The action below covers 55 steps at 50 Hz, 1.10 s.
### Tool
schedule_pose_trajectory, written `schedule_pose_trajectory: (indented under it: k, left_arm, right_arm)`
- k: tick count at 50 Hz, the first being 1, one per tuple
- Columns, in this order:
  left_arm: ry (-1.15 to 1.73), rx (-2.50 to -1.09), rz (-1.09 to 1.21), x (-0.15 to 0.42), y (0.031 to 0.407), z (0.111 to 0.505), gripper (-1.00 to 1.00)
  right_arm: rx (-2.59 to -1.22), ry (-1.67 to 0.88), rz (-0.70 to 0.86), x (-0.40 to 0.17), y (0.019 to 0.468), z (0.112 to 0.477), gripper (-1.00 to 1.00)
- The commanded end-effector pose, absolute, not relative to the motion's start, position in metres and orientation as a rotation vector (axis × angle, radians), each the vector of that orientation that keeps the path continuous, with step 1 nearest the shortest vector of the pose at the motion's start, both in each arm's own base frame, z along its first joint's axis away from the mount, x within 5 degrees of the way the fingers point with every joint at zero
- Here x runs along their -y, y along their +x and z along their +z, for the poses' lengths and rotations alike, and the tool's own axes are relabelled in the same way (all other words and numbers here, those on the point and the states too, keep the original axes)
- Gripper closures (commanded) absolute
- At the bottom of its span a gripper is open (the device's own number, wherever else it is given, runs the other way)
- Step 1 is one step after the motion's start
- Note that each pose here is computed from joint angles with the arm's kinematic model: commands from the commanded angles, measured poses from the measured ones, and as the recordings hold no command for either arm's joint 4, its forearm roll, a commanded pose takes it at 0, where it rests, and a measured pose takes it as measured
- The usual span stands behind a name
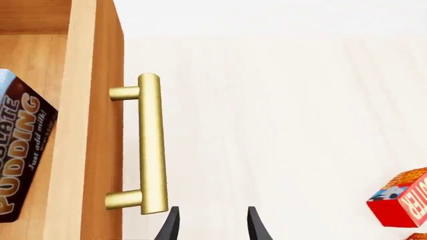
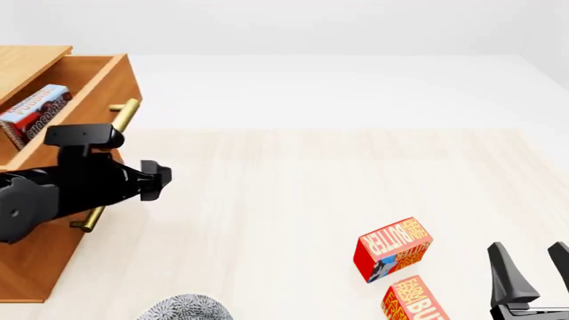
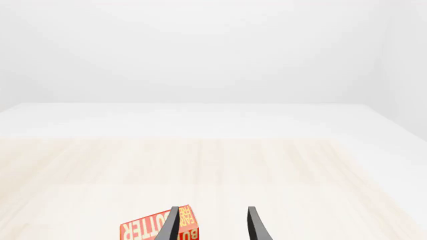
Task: Put the chocolate pudding in the top drawer of the cabinet and close it.
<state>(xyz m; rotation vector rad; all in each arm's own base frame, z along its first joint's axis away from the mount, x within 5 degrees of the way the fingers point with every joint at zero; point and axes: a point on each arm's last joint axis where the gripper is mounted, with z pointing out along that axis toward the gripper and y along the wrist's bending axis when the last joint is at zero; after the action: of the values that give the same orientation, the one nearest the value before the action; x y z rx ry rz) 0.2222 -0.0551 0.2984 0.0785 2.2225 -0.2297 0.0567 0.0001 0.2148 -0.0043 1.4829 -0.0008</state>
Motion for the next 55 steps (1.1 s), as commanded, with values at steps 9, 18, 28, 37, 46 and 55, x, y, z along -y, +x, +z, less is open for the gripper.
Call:
schedule_pose_trajectory:
  k: [9, 18, 28, 37, 46, 55]
  left_arm:
    - [-0.009, -2.214, -0.205, 0.041, 0.226, 0.299, -1.00]
    - [-0.044, -2.208, -0.183, 0.033, 0.229, 0.298, -1.00]
    - [-0.072, -2.207, -0.174, 0.029, 0.232, 0.296, -1.00]
    - [-0.105, -2.207, -0.169, 0.024, 0.231, 0.296, -1.00]
    - [-0.136, -2.203, -0.137, 0.014, 0.235, 0.295, -1.00]
    - [-0.164, -2.198, -0.125, 0.009, 0.235, 0.297, -1.00]
  right_arm:
    - [-1.483, -0.004, -0.001, 0.000, 0.057, 0.215, -1.00]
    - [-1.483, -0.004, -0.001, 0.000, 0.057, 0.215, -1.00]
    - [-1.483, -0.004, -0.001, 0.000, 0.057, 0.215, -1.00]
    - [-1.483, -0.004, -0.001, 0.000, 0.057, 0.215, -1.00]
    - [-1.483, -0.005, -0.001, 0.000, 0.057, 0.215, -1.00]
    - [-1.483, -0.005, -0.001, 0.000, 0.056, 0.216, -1.00]
